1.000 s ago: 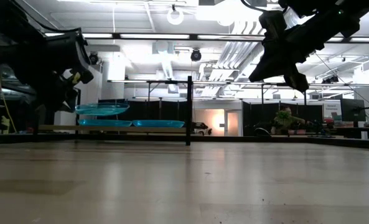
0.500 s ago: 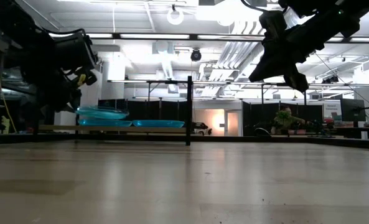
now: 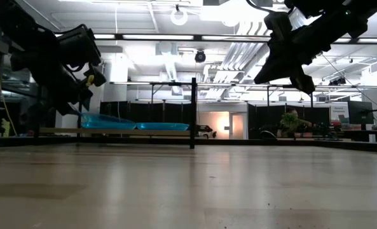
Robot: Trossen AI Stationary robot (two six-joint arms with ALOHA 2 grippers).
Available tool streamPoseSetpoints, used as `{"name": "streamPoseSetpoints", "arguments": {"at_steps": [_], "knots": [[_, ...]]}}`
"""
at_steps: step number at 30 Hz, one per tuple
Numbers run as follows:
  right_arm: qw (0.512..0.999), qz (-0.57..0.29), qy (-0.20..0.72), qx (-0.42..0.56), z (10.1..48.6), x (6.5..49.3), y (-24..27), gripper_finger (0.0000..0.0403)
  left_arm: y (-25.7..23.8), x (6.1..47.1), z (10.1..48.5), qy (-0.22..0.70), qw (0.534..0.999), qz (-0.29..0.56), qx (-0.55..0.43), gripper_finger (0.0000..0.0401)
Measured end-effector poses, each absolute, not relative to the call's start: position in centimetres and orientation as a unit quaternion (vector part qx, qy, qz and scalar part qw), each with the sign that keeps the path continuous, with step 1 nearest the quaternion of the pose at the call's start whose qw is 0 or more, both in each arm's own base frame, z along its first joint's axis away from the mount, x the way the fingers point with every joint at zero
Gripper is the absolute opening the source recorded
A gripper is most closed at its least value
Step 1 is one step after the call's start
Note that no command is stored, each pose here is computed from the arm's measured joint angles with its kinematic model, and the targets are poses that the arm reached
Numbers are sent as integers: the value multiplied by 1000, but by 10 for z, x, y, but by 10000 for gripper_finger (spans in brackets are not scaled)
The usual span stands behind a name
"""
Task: Place and stack plates onto a shelf
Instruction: Stack the blue plate on top of the blue plate on the shelf, then return to Home Position
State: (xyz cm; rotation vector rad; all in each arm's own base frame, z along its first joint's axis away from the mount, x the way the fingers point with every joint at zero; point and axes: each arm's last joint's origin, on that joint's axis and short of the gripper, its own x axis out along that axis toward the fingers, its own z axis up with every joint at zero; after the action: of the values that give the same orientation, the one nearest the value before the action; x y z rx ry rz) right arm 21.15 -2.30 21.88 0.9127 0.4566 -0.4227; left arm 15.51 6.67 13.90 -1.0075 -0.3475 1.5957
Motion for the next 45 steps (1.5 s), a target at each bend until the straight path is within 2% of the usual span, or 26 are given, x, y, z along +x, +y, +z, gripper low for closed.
{"name": "streamPoseSetpoints", "arguments": {"at_steps": [11, 17, 21, 24, 28, 32, 35, 38, 42, 45], "knots": [[850, -202, 216, 437, 219, 211, -23, 0, 66, 157, 138, -109, 583, 668, -449, 142], [848, -203, 215, 439, 219, 211, -23, 0, 63, 156, 135, -58, 578, 657, -481, 153], [845, -204, 214, 446, 219, 211, -23, 0, 62, 151, 140, -64, 574, 652, -492, 154], [845, -204, 213, 446, 219, 211, -23, 0, 60, 148, 150, -66, 587, 635, -498, 154], [845, -204, 213, 446, 219, 212, -23, 0, 53, 148, 164, -31, 638, 572, -515, 154], [846, -203, 209, 446, 220, 212, -23, 0, 41, 153, 184, 4, 729, 464, -503, 154], [850, -210, 196, 442, 221, 213, -24, 0, 30, 162, 205, -22, 797, 360, -484, 154], [859, -208, 171, 435, 225, 215, -25, 0, 22, 169, 232, -91, 853, 251, -449, 151], [876, -186, 126, 426, 235, 219, -25, 0, 16, 168, 264, -195, 900, 172, -350, 118], [889, -168, 97, 415, 241, 222, -26, 0, 15, 165, 278, -200, 925, 154, -283, 64]]}}
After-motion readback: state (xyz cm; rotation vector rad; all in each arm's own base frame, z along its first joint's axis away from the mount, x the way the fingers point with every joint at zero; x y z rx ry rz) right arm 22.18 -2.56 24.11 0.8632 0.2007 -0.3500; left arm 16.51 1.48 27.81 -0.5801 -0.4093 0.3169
